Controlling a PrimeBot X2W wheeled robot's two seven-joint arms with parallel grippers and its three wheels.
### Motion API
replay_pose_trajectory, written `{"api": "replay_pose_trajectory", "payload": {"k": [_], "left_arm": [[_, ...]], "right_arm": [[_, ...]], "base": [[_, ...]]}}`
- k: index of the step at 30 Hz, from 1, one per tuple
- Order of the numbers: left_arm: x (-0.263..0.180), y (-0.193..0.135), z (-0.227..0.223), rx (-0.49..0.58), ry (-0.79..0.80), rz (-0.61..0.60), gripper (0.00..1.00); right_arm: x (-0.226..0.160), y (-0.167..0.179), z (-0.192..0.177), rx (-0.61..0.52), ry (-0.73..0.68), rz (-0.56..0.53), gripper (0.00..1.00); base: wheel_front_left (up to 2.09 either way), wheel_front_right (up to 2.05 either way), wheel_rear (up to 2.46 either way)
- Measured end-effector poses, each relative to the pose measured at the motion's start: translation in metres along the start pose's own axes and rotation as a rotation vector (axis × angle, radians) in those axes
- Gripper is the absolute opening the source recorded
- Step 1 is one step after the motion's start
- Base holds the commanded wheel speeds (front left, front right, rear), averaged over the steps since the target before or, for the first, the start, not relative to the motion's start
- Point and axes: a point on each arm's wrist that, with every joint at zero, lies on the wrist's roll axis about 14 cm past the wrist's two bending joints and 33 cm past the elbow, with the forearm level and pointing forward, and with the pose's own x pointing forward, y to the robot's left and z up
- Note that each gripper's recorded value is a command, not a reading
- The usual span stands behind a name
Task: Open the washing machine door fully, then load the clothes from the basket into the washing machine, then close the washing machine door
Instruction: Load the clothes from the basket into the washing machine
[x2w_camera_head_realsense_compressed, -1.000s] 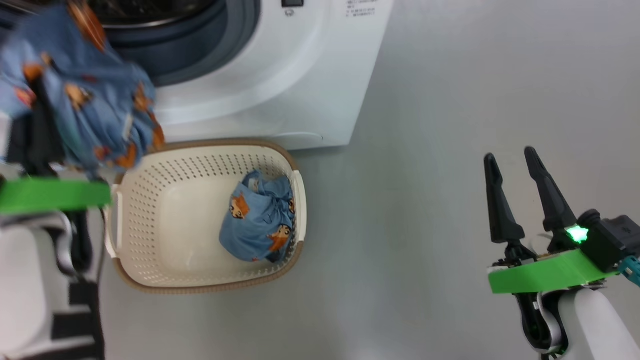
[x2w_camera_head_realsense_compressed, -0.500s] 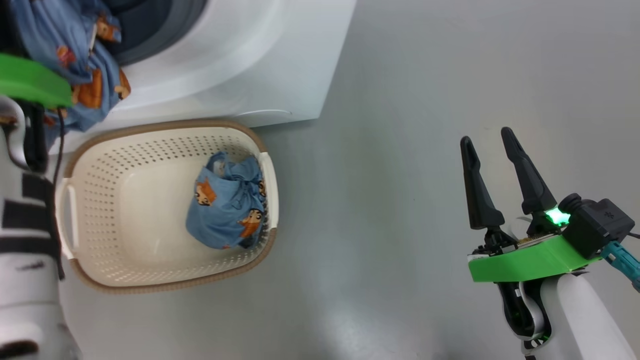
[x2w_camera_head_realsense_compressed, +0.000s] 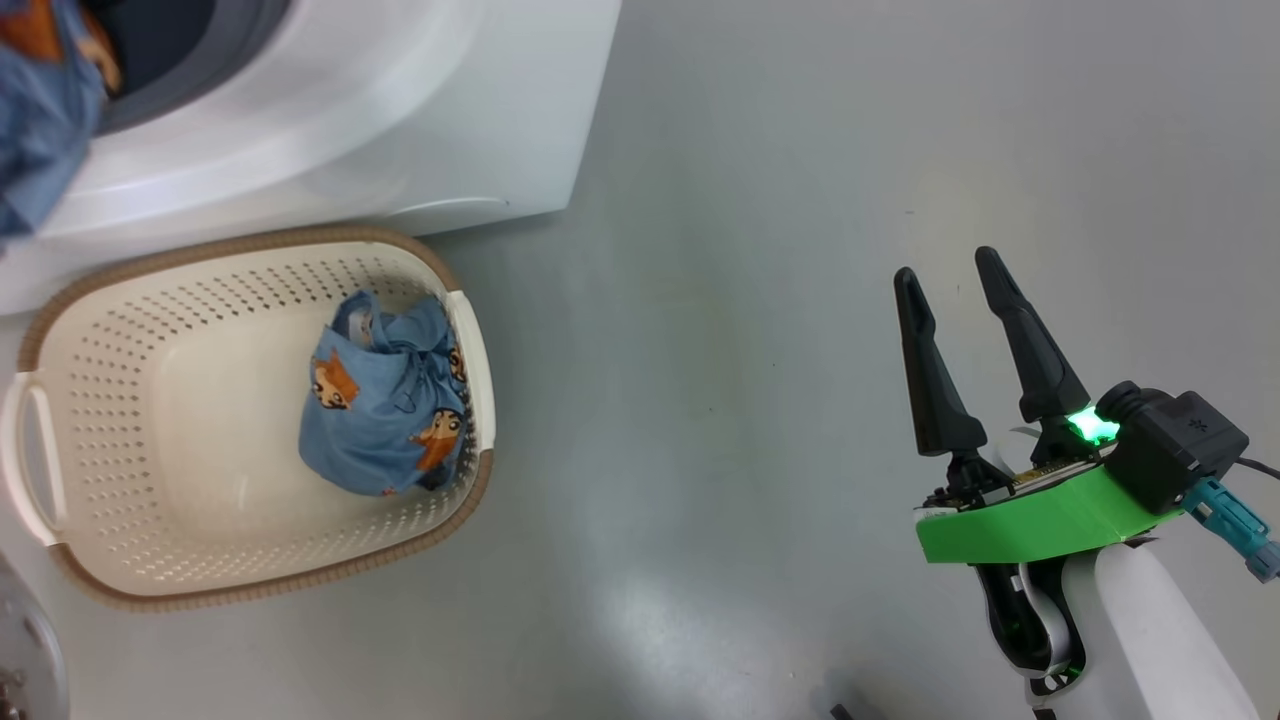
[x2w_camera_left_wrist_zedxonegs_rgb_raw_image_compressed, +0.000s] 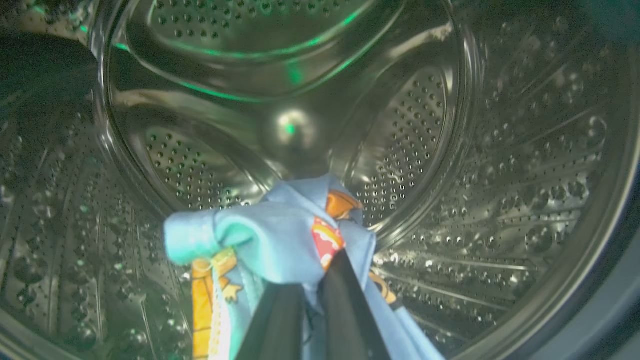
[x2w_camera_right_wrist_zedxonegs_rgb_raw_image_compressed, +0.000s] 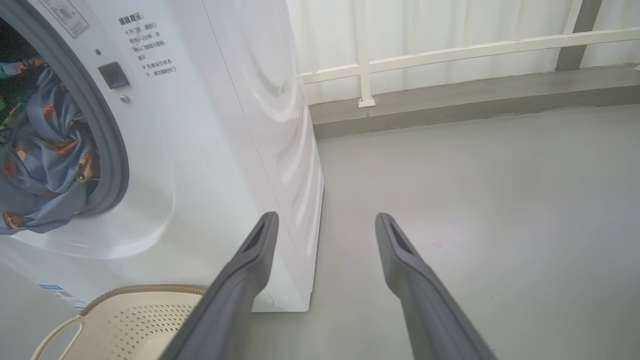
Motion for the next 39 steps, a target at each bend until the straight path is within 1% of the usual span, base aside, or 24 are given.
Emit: {"api": "replay_pose_trajectory", "payload": {"k": [1,2,3,7,10,11,12,13,16,18,25,32,39], "left_arm": [[0.003,-0.002,0.007,0.002,-0.028,-0.006,0.00],[0.008,-0.006,0.023,0.008,-0.090,-0.020,0.00],[0.008,-0.006,0.023,0.008,-0.090,-0.020,0.00],[0.013,-0.013,0.056,0.026,-0.211,-0.045,0.00],[0.013,-0.010,0.062,0.021,-0.243,-0.037,0.00],[0.012,-0.007,0.058,0.018,-0.234,-0.031,0.21],[0.011,-0.005,0.049,0.016,-0.210,-0.025,0.69],[0.009,-0.002,0.033,0.011,-0.163,-0.016,1.00],[-0.001,0.003,-0.011,0.009,-0.035,0.001,1.00],[-0.003,0.005,-0.021,0.006,-0.003,0.006,1.00],[-0.006,0.010,-0.026,0.000,0.024,0.022,1.00],[-0.008,0.012,-0.019,-0.014,0.014,0.045,1.00],[-0.024,0.005,-0.027,-0.018,0.031,0.035,1.00]], "right_arm": [[0.000,-0.001,-0.001,-0.001,0.003,-0.003,1.00],[0.000,-0.002,-0.004,-0.002,0.009,-0.007,1.00],[0.000,-0.002,-0.004,-0.002,0.009,-0.007,1.00],[0.002,-0.004,-0.008,-0.001,0.018,-0.011,1.00],[0.004,-0.004,-0.009,-0.001,0.018,-0.009,1.00],[0.006,-0.003,-0.008,-0.002,0.014,-0.006,1.00],[0.008,-0.002,-0.007,-0.002,0.010,-0.002,1.00],[0.008,-0.001,-0.007,-0.001,0.010,0.001,1.00],[0.008,0.002,-0.007,0.001,0.011,0.008,1.00],[0.008,0.003,-0.008,0.003,0.012,0.013,1.00],[0.009,0.006,-0.008,0.007,0.011,0.021,1.00],[0.008,0.008,-0.002,0.007,-0.004,0.024,1.00],[0.008,0.005,0.006,0.003,-0.024,0.018,1.00]], "base": [[0.00,0.00,0.00],[0.00,0.00,0.00],[0.00,0.00,0.00],[0.00,0.00,0.00],[0.00,0.00,0.00],[0.00,0.00,0.00],[0.00,0.00,0.00],[0.00,0.00,0.00],[0.00,0.00,0.00],[0.00,0.00,0.00],[0.00,0.00,0.00],[0.00,0.00,0.00],[0.00,0.00,0.00]]}}
